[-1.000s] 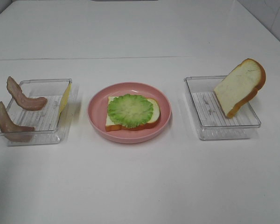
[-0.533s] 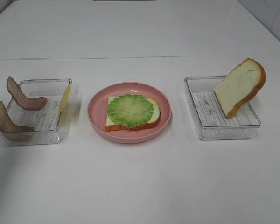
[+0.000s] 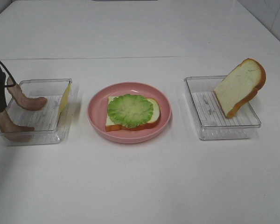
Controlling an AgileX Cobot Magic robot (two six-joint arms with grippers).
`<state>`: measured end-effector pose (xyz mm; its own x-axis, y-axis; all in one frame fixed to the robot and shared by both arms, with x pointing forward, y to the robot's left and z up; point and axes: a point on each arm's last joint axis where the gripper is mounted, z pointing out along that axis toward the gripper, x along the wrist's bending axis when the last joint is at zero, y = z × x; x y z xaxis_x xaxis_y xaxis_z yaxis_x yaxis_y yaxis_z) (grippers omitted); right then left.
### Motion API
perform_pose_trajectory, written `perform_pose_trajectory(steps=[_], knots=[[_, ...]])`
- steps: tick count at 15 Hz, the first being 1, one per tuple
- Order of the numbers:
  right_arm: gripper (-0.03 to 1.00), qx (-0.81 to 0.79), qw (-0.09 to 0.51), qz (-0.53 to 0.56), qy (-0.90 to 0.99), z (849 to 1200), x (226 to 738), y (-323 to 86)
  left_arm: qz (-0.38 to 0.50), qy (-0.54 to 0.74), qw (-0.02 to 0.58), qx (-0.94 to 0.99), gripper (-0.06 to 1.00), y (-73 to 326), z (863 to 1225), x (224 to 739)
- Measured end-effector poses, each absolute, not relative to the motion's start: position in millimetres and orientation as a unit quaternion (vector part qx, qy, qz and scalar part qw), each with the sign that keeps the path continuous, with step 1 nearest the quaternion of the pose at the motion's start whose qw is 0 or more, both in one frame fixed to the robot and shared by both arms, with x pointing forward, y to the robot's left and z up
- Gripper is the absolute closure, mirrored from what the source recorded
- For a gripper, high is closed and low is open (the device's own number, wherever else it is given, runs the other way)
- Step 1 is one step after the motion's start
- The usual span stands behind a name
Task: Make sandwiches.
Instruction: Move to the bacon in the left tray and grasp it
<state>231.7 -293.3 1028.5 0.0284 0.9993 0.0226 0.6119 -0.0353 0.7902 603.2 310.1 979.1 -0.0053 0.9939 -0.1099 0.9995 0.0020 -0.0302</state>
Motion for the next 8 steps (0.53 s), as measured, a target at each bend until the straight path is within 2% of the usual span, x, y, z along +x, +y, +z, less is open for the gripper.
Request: perform_pose_trajectory(steps=[5,8], knots=[[0.12,0.647,0.308,0.314,0.622,1028.5,231.7,-293.3,-0.049,0.693,0.023,0.719,-0.04,288.7,964.5,617.8],[0.12,0.647,0.308,0.314,0.622,1028.5,231.7,-293.3,-0.049,0.693,0.003,0.719,-0.03,290.9,954.5,619.3]])
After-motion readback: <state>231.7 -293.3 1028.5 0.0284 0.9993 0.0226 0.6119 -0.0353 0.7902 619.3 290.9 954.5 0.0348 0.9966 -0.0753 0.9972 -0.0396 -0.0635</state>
